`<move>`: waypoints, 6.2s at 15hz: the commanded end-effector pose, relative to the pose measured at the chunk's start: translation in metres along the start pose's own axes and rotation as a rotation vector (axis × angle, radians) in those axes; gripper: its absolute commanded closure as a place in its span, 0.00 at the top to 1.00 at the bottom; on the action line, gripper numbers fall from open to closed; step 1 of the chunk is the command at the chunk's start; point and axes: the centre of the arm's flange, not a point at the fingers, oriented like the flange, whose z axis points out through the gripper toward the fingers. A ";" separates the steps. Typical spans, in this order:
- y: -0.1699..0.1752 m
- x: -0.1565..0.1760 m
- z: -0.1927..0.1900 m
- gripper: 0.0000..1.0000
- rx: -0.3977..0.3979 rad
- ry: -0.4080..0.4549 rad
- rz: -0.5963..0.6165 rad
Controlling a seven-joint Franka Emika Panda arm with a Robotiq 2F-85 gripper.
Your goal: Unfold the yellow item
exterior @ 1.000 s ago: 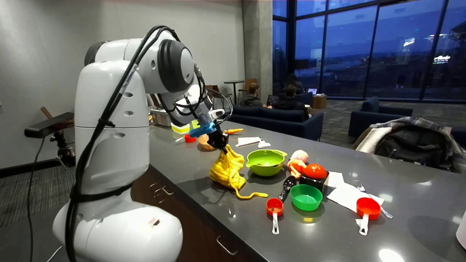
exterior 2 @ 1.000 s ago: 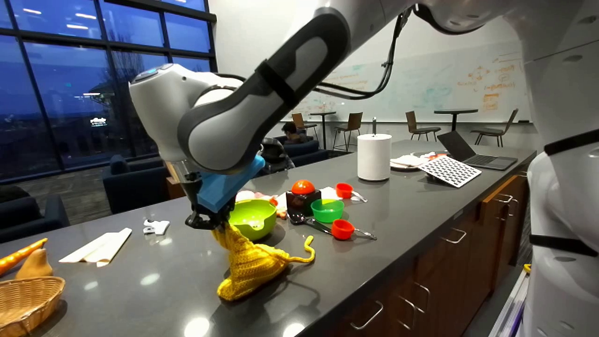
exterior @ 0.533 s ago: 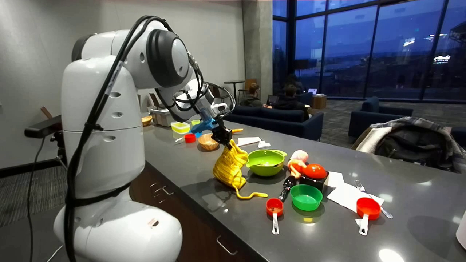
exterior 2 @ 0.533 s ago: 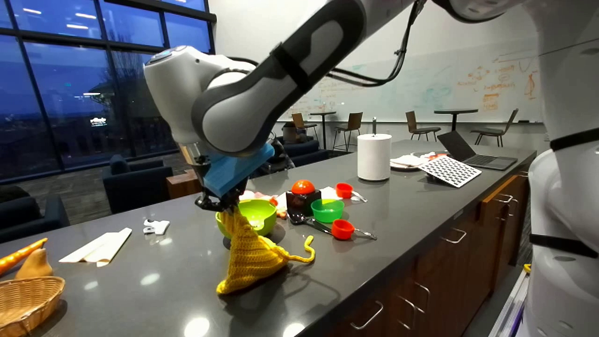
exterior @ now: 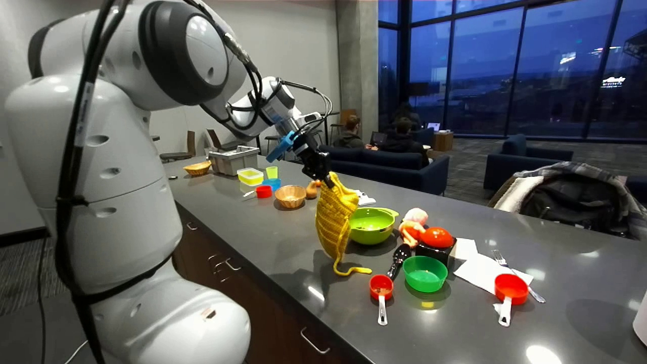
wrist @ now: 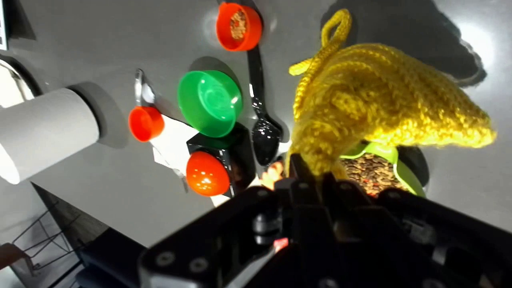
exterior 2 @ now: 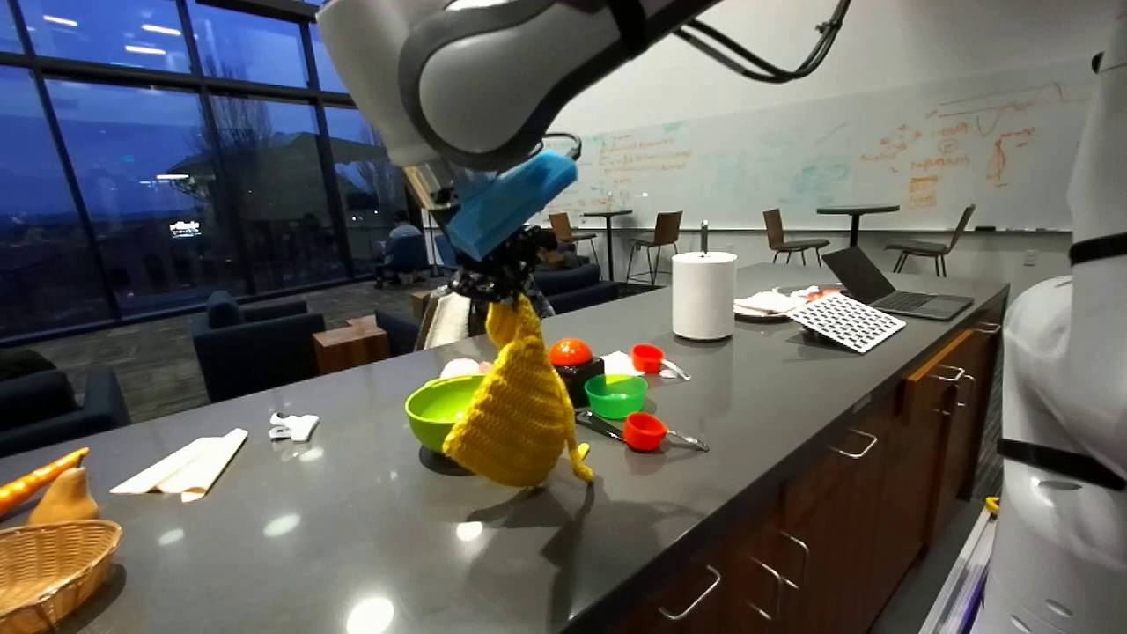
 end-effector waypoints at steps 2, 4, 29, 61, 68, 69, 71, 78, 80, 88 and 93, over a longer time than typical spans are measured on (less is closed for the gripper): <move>0.059 -0.020 -0.032 0.01 -0.112 -0.041 0.056; 0.069 -0.024 -0.040 0.01 -0.150 -0.064 0.056; -0.121 0.002 0.045 0.01 -0.002 -0.083 -0.537; -0.204 0.052 0.050 1.00 0.402 0.051 -0.407; -0.128 0.019 0.110 1.00 0.358 -0.119 -0.024; -0.121 0.012 0.121 1.00 0.349 -0.149 0.025; -0.111 0.000 0.141 1.00 0.337 -0.216 0.123; -0.102 -0.026 0.181 1.00 0.344 -0.338 0.287; -0.107 -0.033 0.190 1.00 0.355 -0.364 0.299; -0.121 -0.051 0.203 0.75 0.392 -0.414 0.313; -0.123 -0.050 0.202 0.44 0.415 -0.393 0.305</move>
